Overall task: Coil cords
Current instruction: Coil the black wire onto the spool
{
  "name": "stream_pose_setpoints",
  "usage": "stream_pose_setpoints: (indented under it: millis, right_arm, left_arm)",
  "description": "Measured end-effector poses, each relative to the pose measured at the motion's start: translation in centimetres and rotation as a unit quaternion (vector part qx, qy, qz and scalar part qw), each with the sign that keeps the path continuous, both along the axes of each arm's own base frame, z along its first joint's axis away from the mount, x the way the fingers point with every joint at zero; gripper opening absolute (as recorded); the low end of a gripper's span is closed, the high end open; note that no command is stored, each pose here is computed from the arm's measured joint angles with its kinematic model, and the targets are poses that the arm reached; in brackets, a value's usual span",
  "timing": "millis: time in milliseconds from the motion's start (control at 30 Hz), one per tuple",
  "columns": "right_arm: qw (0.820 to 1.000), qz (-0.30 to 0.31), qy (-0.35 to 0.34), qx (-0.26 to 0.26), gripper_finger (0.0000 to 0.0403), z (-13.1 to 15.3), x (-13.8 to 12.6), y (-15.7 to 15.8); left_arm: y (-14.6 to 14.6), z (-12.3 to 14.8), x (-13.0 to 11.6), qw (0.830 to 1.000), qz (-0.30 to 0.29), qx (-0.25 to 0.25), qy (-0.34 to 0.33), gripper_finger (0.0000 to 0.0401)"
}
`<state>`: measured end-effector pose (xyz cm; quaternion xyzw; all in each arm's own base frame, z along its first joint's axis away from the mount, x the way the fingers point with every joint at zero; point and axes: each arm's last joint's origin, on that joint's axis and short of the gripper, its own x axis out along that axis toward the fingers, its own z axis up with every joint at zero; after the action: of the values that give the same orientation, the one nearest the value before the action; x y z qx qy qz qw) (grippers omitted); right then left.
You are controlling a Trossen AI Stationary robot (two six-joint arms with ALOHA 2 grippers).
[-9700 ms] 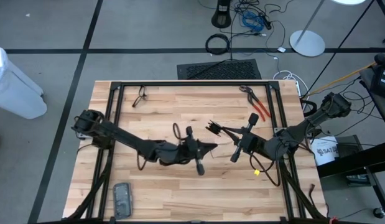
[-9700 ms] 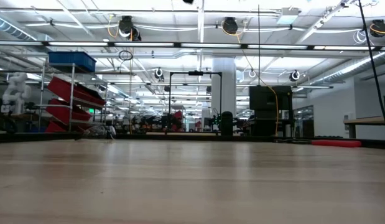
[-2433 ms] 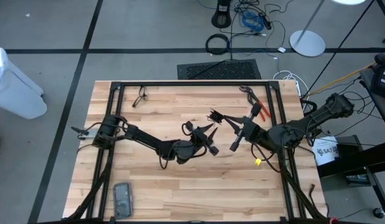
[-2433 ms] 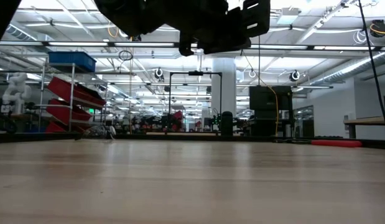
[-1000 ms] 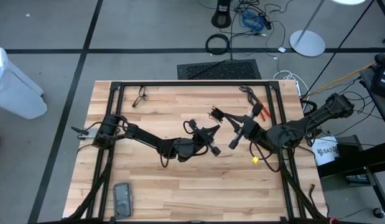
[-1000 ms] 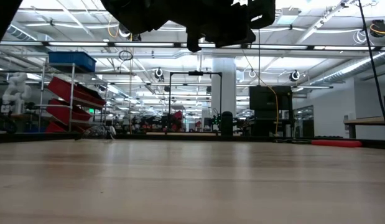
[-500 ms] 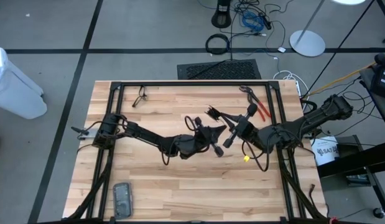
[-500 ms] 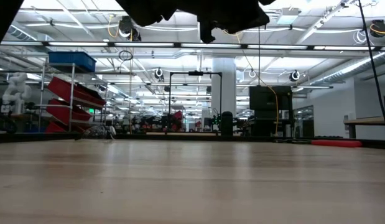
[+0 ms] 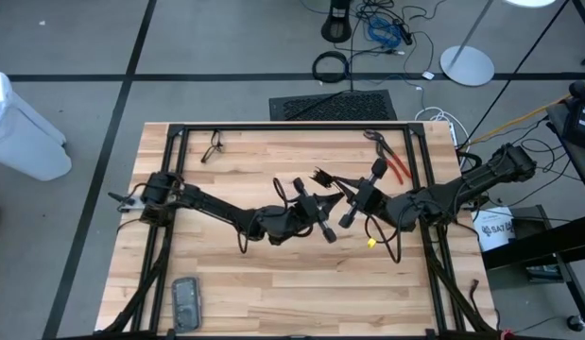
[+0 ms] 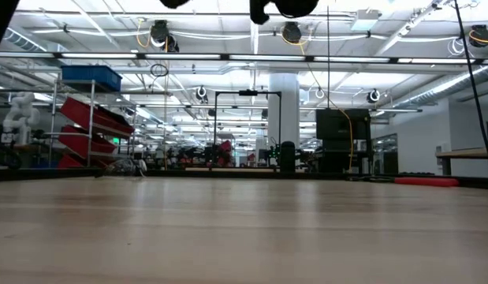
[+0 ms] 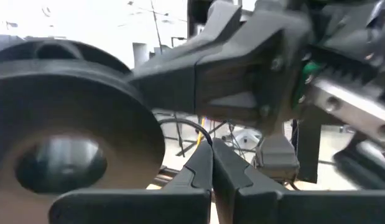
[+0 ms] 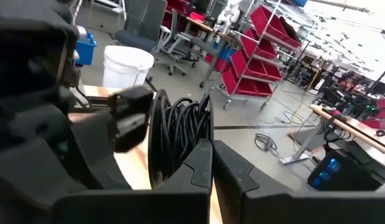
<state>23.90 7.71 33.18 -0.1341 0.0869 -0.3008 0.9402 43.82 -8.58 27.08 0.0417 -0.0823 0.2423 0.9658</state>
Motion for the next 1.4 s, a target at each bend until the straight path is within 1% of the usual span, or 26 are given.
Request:
stream_pose_setpoints:
  millis: [133, 233, 367, 600, 700, 800, 933, 1167, 1400]
  right_arm:
    - [1.000, 0.000, 0.004, -0.001, 0.0000, -0.1, 0.0, 0.0]
    - [1.000, 0.003, 0.008, -0.003, 0.0000, -0.2, 0.0, 0.0]
    - [1.000, 0.022, 0.017, -0.002, 0.0000, -0.3, 0.0, 0.1]
    - [0.999, 0.024, 0.026, -0.006, 0.0000, -0.4, 0.0, 0.1]
    - [0.999, 0.025, 0.031, -0.008, 0.0000, -0.5, -0.1, 0.1]
    - [0.999, 0.024, 0.040, -0.011, 0.0000, -0.7, -0.1, 0.0]
    - [0.998, 0.027, 0.051, -0.015, 0.0000, -0.9, -0.1, 0.0]
    - [0.997, 0.055, 0.053, -0.006, 0.0000, -1.0, -0.1, 0.2]
    - [0.995, 0.087, 0.043, 0.009, 0.0000, -0.5, -0.4, 0.2]
  left_arm:
    - [-0.5, 0.9, -0.6, 1.000, -0.003, 0.006, 0.022, 0.0000]
    - [-1.0, 1.2, -1.0, 0.999, 0.007, 0.016, 0.036, 0.0000]
    - [-1.6, 1.6, -1.4, 0.998, 0.020, 0.029, 0.045, 0.0000]
    - [-2.6, 2.9, -2.4, 0.998, 0.028, 0.033, 0.039, 0.0000]
    - [-3.1, 3.5, -2.9, 0.997, 0.042, 0.041, 0.045, 0.0000]
    - [-3.7, 4.0, -3.5, 0.994, 0.072, 0.057, 0.061, 0.0000]
    - [-4.2, 4.4, -4.4, 0.984, 0.128, 0.078, 0.098, 0.0000]
    - [-5.2, 5.5, -5.9, 0.965, 0.192, 0.104, 0.146, 0.0000]
    - [-6.0, 5.6, -6.9, 0.932, 0.263, 0.129, 0.212, 0.0000]
